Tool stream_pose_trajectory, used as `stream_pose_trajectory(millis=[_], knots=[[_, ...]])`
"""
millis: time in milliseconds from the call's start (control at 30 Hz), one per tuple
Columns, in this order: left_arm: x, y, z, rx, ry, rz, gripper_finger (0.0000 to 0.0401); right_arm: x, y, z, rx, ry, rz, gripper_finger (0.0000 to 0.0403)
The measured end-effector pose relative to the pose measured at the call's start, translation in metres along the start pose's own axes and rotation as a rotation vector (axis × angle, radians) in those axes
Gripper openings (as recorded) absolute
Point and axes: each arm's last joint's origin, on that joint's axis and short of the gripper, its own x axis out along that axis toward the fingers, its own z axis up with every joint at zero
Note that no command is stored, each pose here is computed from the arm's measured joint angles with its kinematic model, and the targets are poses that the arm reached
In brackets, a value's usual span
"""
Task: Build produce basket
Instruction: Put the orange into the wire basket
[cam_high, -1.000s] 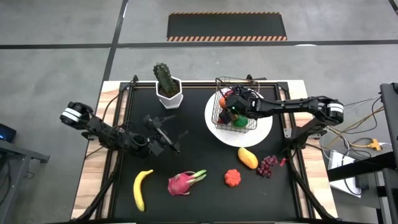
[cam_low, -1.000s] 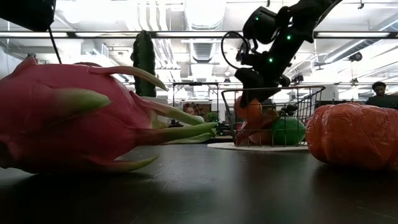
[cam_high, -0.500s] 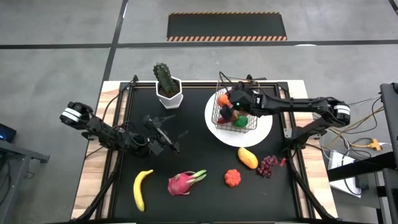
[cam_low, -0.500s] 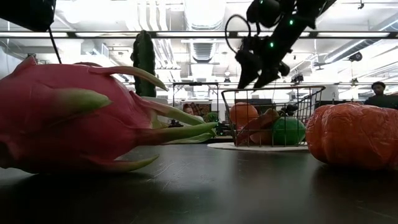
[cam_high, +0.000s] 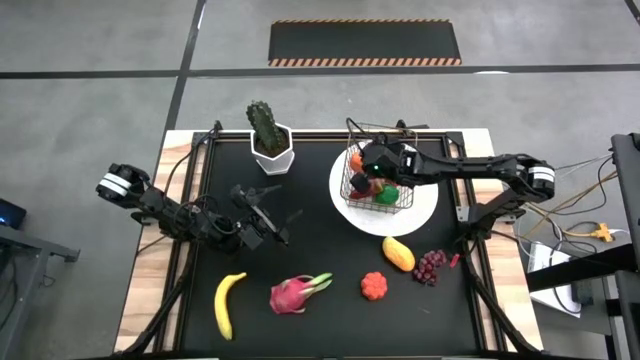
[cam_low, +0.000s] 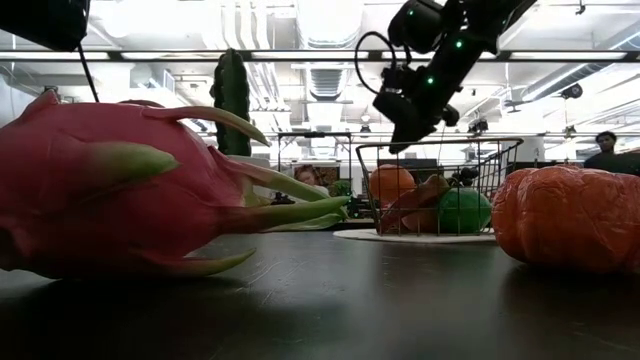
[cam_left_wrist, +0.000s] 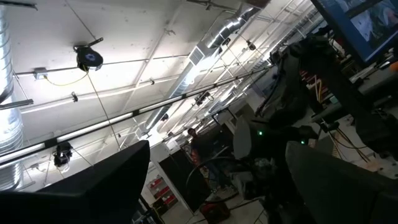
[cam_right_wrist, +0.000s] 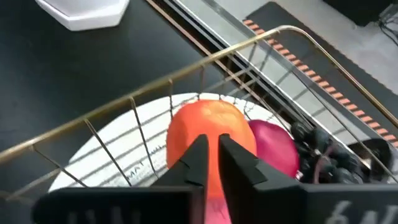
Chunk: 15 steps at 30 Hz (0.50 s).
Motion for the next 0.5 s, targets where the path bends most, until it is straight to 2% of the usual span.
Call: stream_pose_trajectory(millis=[333,500], knots=[[0.0,-0.001,0.0,0.007,0.005,-0.005,0.0357,0.018,0.003,-0.006,0.002,0.043,-0.018,0.0009],[0.0,-0.001,0.0,0.007,0.006,-0.005,0.0357,0.018,0.003,-0.009,0.011,0.078,0.021,0.0009]])
